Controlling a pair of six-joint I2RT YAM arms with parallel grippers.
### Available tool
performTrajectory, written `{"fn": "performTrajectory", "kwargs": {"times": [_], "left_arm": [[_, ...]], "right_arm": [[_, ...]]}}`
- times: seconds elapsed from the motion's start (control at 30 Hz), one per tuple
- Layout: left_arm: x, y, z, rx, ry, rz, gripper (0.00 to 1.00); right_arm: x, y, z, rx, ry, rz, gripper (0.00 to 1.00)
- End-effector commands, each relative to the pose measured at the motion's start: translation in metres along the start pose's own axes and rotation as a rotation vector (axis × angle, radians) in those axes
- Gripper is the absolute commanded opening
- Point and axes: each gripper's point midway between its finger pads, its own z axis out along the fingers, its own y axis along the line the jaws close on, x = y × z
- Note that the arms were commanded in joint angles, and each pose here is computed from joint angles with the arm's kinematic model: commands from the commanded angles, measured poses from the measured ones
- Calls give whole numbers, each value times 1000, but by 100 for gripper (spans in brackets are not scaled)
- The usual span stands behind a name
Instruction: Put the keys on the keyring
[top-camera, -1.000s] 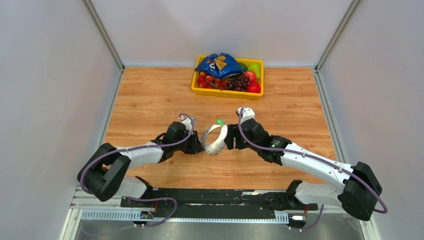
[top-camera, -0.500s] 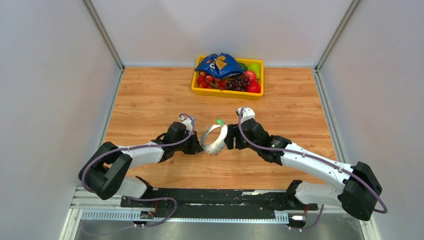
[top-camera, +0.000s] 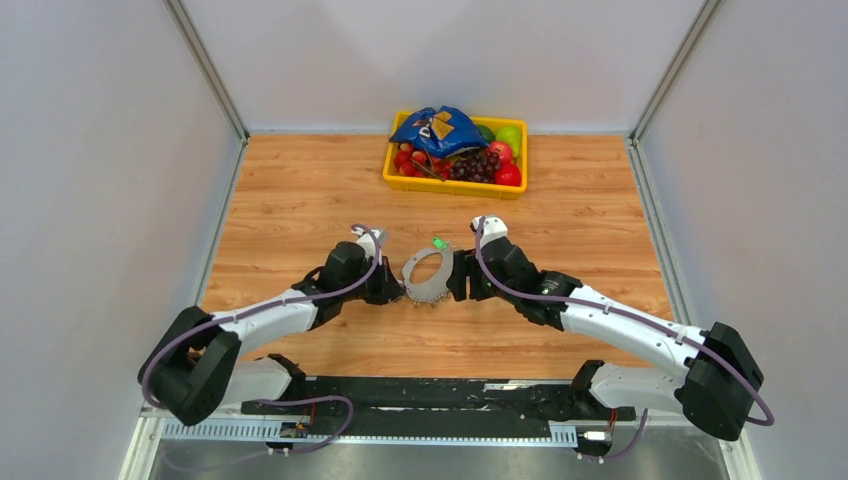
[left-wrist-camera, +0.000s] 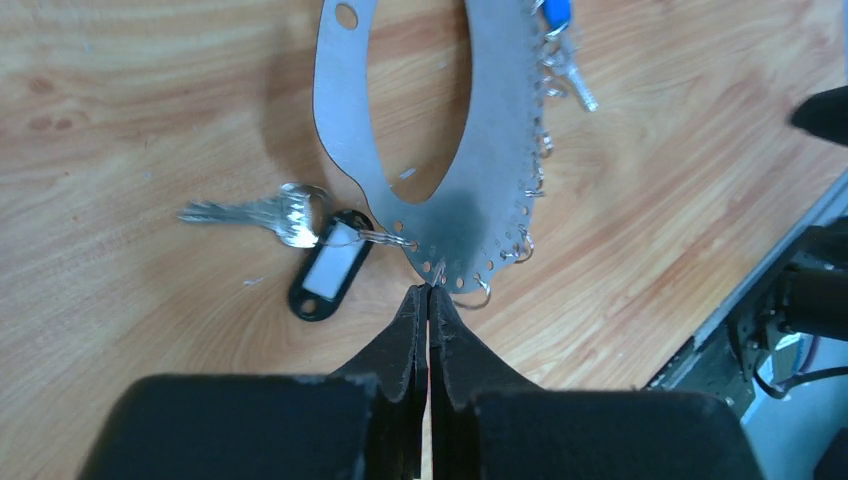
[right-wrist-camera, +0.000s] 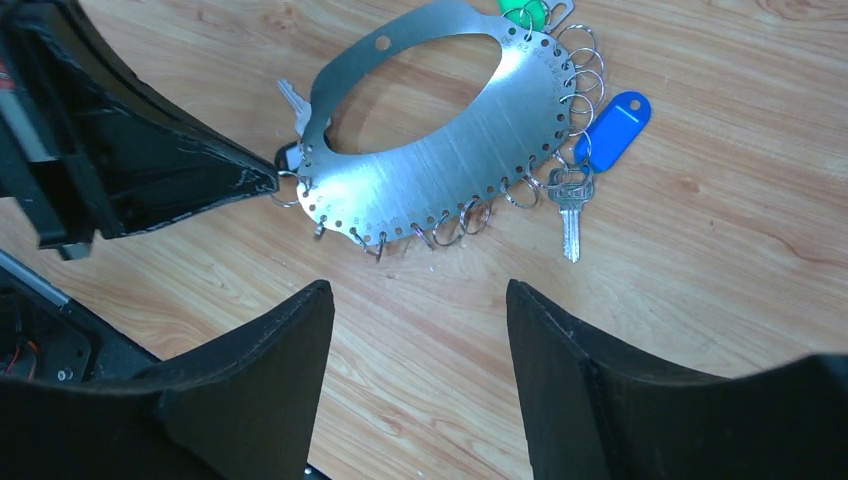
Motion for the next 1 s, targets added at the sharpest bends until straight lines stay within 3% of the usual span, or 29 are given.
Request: {"fn": "performTrajectory", "kwargs": {"times": [0.0,0.43,0.97], "left_arm": [[-31,-24,-22,54,-100,63,0],[-68,-78,-83,192,-204,128,0],[-71,-160,-158,545,-179,307,0]], "right_arm": [[-13,17,-10,-82,-32,-29,66],[-35,83,-58,-381,-107,-277,62],[-57,143,-114,-678,-189,-476,57]]}}
